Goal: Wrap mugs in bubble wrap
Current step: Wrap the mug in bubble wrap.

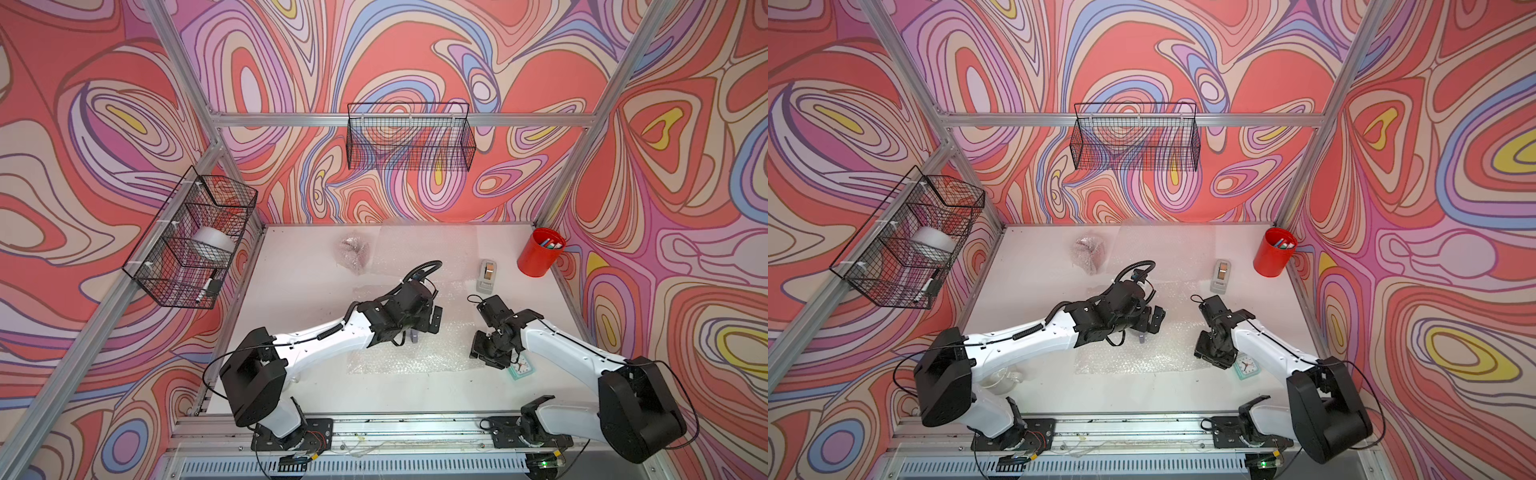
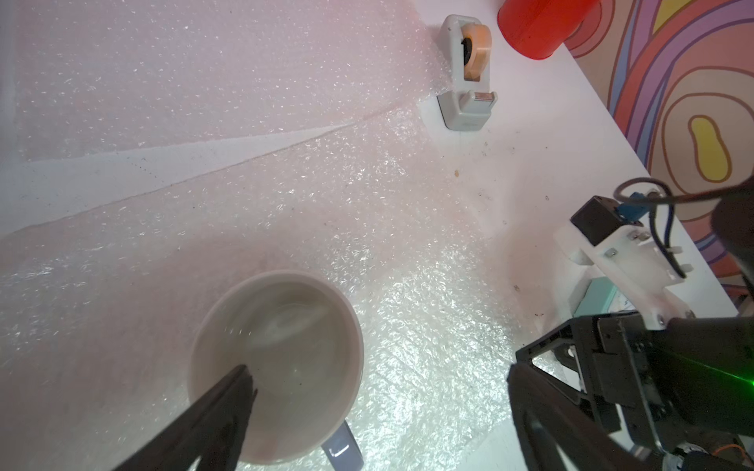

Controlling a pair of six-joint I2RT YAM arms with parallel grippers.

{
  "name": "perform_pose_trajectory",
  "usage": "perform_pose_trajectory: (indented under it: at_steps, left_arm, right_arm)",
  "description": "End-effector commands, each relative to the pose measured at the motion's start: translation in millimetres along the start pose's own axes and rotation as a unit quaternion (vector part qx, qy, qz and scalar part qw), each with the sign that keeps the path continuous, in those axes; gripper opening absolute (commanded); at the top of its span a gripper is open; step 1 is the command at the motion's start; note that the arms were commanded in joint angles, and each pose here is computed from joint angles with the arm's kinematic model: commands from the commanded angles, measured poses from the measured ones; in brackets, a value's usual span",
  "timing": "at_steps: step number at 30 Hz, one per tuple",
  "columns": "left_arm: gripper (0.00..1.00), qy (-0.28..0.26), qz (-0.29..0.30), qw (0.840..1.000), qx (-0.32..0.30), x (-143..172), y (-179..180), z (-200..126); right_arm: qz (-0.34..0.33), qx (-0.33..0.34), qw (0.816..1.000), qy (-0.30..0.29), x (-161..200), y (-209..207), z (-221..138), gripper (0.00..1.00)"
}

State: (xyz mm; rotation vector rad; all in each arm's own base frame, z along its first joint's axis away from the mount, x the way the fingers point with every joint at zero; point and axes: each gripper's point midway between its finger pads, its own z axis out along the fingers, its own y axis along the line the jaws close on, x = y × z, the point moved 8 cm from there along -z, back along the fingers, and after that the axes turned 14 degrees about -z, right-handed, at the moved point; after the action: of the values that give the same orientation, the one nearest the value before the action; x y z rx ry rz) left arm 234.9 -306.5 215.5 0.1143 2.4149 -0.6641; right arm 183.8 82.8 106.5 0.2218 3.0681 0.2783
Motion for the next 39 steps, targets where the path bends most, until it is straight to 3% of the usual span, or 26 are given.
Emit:
perform_pose_trajectory:
  at_steps: [1, 6, 9, 17, 22, 31, 39]
  left_arm:
    - [1.00, -0.001, 0.010, 1.000, -0.003, -3.8, -5.2, 0.3]
    - [1.00, 0.004, -0.001, 1.000, -0.022, -2.2, 1.5, -1.8]
    - [1.00, 0.004, -0.023, 1.000, -0.018, -2.1, 10.2, -2.8]
    - [0.97, -0.011, -0.069, 0.997, 0.009, 1.4, 37.2, -18.3]
    - [0.95, -0.024, -0.086, 0.996, 0.001, 11.6, 53.2, -31.3]
    - [0.92, -0.045, -0.100, 0.994, -0.007, 16.5, 64.5, -41.7]
    - [0.86, -0.047, -0.112, 0.992, -0.042, 20.3, 72.3, -21.4]
  right_arm:
    - [0.001, -0.008, 1.000, -0.009, -2.2, -0.2, 4.1, 0.41]
    - [-0.024, -0.036, 0.996, -0.077, -12.6, 7.4, -19.1, 0.14]
    - [-0.064, -0.104, 0.985, -0.122, -21.1, 24.9, -38.7, 0.00]
    - [-0.162, -0.328, 0.917, -0.159, -53.8, 89.0, -80.8, 0.00]
    - [-0.181, -0.383, 0.893, -0.151, -80.1, 119.1, -81.8, 0.00]
    - [-0.230, -0.380, 0.891, -0.087, -90.5, 178.1, -47.9, 0.00]
    - [-0.198, -0.368, 0.904, -0.088, -97.2, 181.9, -30.6, 0.00]
